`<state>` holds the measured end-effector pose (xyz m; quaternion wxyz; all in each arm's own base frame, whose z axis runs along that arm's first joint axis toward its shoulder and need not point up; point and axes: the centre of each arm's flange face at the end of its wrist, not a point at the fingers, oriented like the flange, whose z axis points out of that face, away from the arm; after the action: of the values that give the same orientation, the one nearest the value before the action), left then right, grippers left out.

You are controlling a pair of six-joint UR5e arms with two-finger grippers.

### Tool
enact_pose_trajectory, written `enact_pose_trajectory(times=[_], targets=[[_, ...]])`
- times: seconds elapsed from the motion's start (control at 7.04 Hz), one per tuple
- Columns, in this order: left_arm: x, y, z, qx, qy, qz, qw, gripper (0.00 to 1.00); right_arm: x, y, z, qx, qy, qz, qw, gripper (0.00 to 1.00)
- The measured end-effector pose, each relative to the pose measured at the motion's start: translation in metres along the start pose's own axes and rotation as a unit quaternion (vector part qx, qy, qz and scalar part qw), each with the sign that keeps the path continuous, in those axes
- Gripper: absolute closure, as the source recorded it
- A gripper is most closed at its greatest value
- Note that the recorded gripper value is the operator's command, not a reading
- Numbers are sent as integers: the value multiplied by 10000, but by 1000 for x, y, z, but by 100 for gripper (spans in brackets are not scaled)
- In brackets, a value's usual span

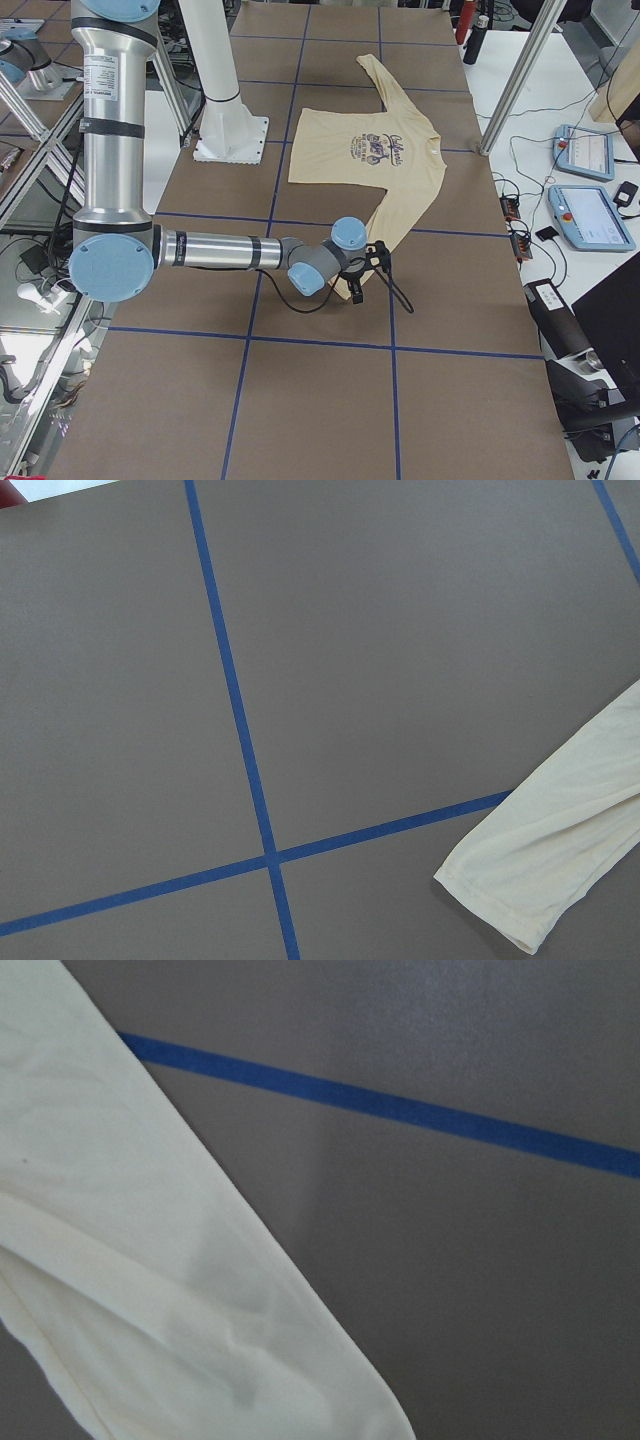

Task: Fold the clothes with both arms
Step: 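Reach the right gripper to the nearest sleeve cuff and grasp it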

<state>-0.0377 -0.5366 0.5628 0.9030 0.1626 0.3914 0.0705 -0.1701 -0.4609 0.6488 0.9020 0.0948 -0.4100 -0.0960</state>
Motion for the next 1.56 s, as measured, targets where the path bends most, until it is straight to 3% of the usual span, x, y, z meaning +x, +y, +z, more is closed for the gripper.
enact_pose_trajectory(times=[0.14, 1.14, 1.42, 1.56], targets=[[0, 0, 0, 0, 2, -2, 10000, 1, 1, 6, 5, -77, 10, 7, 10000, 2], [-1, 2, 1, -16, 3, -11, 10000, 1, -5, 11, 19, -370, 89, 72, 9993, 58], [-2, 2, 2, -23, -1, -20, 10000, 1, -9, 9, 19, -409, 85, 69, 9991, 90], [-3, 2, 3, -31, 0, -29, 10000, 1, -16, 5, 18, -466, 92, 100, 9988, 100]])
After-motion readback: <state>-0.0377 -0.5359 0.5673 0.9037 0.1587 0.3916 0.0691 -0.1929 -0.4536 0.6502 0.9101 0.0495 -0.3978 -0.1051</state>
